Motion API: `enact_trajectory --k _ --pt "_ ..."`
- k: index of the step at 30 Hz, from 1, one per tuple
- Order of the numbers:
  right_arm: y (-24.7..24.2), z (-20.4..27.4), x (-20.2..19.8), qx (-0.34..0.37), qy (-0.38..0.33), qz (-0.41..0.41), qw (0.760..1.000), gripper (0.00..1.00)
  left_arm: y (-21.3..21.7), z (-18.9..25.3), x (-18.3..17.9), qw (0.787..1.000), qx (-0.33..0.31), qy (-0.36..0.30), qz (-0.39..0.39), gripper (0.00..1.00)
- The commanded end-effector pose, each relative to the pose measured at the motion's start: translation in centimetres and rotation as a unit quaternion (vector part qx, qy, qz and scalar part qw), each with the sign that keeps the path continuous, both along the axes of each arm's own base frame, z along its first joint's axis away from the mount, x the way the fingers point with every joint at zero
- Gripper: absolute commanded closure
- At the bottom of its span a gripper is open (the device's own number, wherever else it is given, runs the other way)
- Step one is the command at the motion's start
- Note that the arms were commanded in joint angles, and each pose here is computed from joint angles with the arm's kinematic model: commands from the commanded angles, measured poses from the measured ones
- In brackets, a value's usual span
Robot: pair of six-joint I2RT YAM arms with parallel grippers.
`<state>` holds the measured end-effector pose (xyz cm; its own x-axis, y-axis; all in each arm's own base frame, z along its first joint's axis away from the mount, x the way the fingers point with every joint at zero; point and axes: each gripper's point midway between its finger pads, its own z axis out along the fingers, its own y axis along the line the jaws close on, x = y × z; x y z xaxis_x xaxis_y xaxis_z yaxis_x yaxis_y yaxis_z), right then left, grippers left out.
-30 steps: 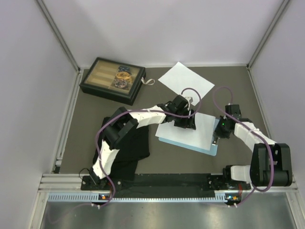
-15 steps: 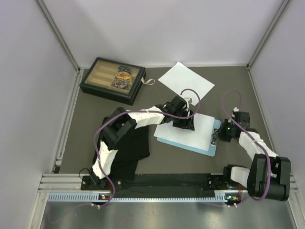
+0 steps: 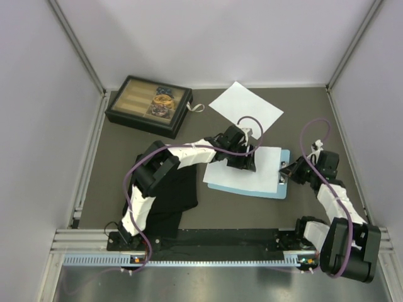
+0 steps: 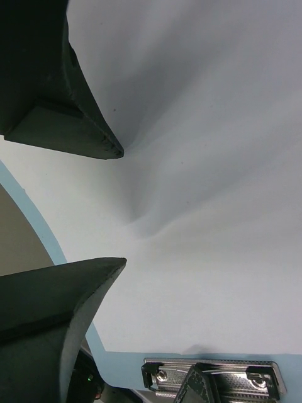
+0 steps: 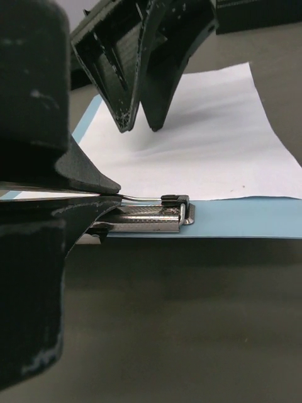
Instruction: Put the files into the folder
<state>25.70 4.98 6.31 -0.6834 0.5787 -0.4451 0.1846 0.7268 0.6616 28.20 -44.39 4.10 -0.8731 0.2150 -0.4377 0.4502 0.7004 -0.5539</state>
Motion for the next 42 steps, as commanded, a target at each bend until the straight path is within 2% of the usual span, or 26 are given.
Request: enact_trajectory --k 1,10,17,27,34,38,42 --pt "2.3 4.0 1.3 0.055 -0.099 0.059 0.992 1.0 3.5 -5.7 -3.7 0.993 0.09 0.073 -0.015 0.3" --pt "3.4 6.2 1.1 0.088 -0.142 0.08 0.983 1.0 3.1 -5.6 -4.8 0.993 0.071 0.095 -0.028 0.3" --pt "3.4 6.4 0.9 0.096 -0.134 0.069 0.984 1.0 2.3 -4.7 -5.4 0.994 0.059 0.091 -0.033 0.3" --pt "3.2 6.8 0.6 0.155 -0.136 0.056 0.977 1.0 2.8 -6.1 -5.3 0.992 0.078 0.09 -0.03 0.3" --pt "2.8 6.2 0.6 0.144 -0.123 0.049 0.981 1.0 3.5 -8.0 -4.5 0.989 0.116 0.083 -0.033 0.3" --pt "2.7 5.7 0.7 0.14 -0.12 0.047 0.982 1.0 2.9 -8.2 -4.5 0.99 0.105 0.088 -0.036 0.29" --pt "2.7 4.9 0.8 0.152 -0.112 0.044 0.981 1.0 0.8 -8.2 -4.8 0.99 0.063 0.121 -0.043 0.3"
